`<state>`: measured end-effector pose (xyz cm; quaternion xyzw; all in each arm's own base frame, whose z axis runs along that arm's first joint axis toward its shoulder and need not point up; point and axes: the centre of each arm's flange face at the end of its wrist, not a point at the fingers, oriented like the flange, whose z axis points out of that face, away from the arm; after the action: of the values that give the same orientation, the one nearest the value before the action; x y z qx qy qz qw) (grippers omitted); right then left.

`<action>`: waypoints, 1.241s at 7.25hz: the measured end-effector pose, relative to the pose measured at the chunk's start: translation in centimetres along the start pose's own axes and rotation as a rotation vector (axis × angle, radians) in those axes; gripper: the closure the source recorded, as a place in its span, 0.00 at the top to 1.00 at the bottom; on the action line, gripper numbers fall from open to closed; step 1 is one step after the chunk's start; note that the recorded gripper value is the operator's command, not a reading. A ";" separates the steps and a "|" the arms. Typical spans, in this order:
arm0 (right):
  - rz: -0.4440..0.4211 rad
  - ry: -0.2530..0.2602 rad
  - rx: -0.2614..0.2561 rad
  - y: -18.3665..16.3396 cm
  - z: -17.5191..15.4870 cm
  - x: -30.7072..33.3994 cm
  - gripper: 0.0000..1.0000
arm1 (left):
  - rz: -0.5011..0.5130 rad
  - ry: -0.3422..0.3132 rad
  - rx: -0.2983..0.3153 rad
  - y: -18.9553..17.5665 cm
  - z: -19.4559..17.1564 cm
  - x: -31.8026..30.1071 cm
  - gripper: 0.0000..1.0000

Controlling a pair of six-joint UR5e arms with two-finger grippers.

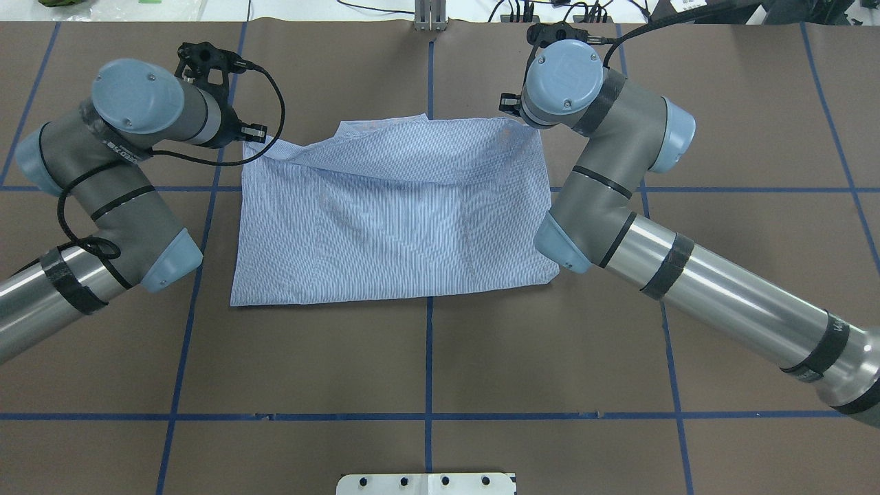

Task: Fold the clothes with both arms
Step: 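Lower the left gripper to the shirt's side edge while the right arm withdraws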

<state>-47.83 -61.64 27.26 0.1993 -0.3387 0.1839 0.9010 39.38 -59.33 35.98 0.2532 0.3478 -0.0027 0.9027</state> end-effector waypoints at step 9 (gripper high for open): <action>-0.021 -0.129 -0.088 -0.8 -5.2 4.1 1.00 | 0.110 0.239 -0.036 8.4 -6.3 -5.8 1.00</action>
<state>-41.76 -58.98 26.32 0.1745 -0.4014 0.1461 0.8872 32.55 -50.09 39.51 0.2539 0.4384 0.0830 0.8582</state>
